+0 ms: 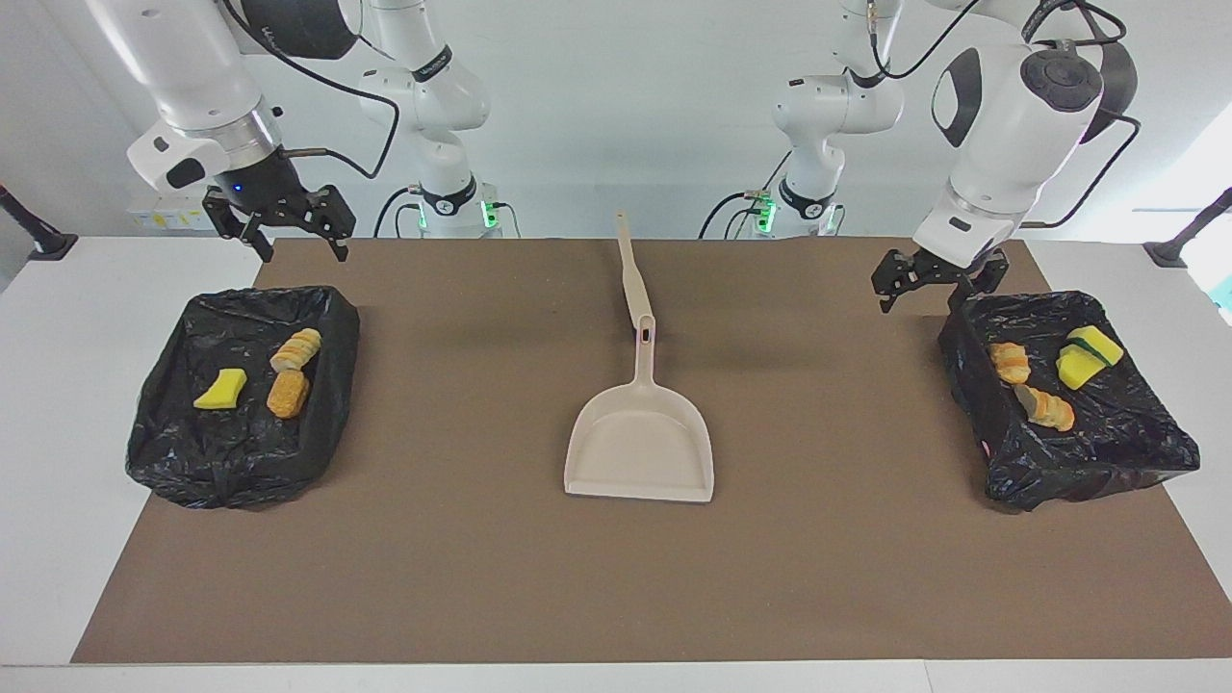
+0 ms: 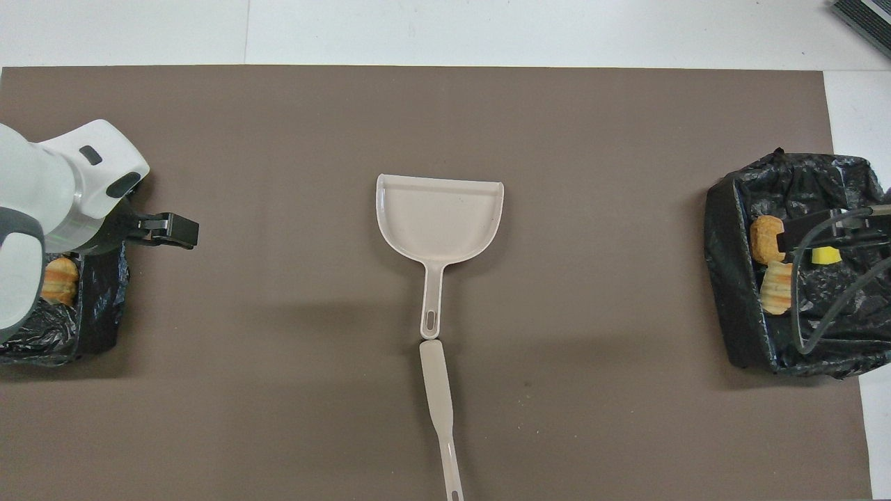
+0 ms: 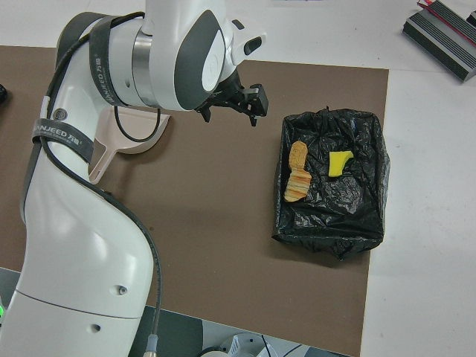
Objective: Sweep and dump trash in bin
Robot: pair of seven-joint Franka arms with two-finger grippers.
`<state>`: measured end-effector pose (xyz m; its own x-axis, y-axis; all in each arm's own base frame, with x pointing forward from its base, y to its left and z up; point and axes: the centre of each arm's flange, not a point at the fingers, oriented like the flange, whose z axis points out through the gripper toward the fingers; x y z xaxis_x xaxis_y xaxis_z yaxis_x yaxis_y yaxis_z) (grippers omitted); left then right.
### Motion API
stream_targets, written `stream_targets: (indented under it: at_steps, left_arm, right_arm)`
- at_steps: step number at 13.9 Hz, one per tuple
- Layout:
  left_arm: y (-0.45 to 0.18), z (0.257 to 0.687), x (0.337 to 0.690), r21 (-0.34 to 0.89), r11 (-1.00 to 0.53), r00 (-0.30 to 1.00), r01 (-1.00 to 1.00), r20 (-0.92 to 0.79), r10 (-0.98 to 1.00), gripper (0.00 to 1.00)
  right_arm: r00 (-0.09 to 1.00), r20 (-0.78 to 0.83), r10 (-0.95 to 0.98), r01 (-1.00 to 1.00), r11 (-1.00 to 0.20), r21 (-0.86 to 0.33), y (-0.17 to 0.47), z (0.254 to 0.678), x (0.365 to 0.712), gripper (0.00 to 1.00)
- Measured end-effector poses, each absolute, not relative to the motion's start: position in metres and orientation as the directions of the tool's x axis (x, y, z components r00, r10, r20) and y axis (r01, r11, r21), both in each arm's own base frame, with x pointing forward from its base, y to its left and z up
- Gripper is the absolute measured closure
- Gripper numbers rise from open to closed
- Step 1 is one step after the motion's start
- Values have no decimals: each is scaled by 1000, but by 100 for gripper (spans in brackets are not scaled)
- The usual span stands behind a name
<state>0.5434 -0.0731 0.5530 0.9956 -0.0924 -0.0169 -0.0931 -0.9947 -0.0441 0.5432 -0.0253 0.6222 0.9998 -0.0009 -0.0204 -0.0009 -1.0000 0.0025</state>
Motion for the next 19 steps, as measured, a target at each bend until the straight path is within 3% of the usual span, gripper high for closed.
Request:
stream_targets:
  at_steps: [9,19]
  left_arm:
    - [-46,642,514,4,-998,998,-58,8,-58,0]
    - [-49,653,515,5,-998,997,-66,35,-66,0]
  right_arm:
    - [998,-33,53,54,-999,4,15,637,534,0]
    - [1000,-26,9,9,-1000,4,7,641,537,0]
